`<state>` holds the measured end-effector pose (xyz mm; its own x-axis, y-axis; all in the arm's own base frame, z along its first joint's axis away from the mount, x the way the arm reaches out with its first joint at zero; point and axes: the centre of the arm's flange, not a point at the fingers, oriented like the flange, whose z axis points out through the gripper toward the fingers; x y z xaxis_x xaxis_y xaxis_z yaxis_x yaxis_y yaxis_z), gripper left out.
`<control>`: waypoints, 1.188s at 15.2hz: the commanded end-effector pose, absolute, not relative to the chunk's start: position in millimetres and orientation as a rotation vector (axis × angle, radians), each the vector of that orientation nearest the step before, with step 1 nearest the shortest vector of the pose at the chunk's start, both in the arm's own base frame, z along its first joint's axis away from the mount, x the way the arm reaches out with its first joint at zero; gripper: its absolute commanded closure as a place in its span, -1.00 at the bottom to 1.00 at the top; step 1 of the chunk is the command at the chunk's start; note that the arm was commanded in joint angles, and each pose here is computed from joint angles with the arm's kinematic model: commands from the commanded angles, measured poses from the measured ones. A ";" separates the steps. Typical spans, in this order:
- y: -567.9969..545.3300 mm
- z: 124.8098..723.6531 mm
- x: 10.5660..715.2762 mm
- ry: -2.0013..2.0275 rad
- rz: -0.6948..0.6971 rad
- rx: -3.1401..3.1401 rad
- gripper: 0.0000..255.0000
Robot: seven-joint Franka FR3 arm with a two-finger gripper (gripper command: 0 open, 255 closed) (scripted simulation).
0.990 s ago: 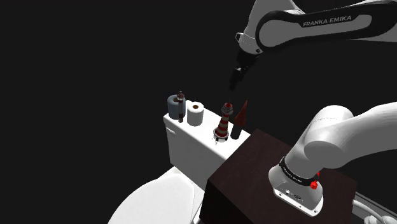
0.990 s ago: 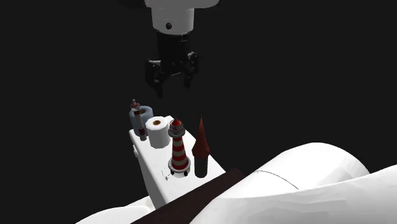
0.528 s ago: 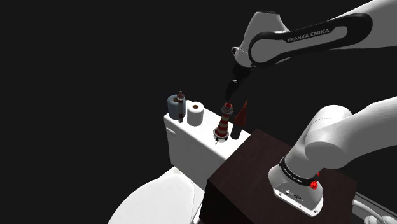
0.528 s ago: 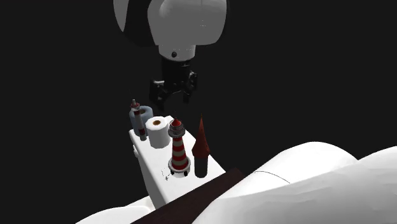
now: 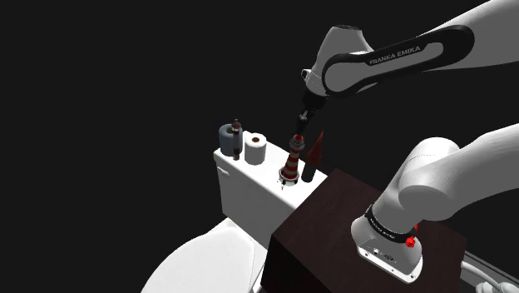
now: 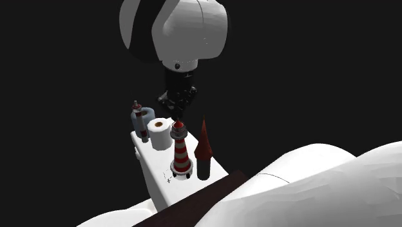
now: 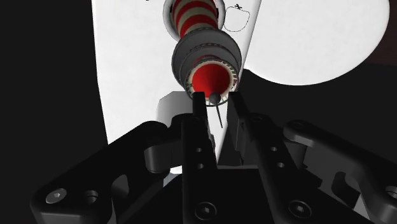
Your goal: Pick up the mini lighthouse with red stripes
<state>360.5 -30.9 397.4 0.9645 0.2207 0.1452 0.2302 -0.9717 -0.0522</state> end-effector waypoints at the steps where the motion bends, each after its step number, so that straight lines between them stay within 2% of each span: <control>1: -30.9 397.3 360.4 -0.350 -0.213 -3.045 1.00; 7: -30.9 396.9 361.2 -0.350 -0.213 -3.045 1.00; 18: -30.9 455.0 361.2 -0.350 -0.213 -3.045 1.00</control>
<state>361.0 -30.5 450.1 0.9645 0.2207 0.1450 0.2302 -0.9717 -0.0523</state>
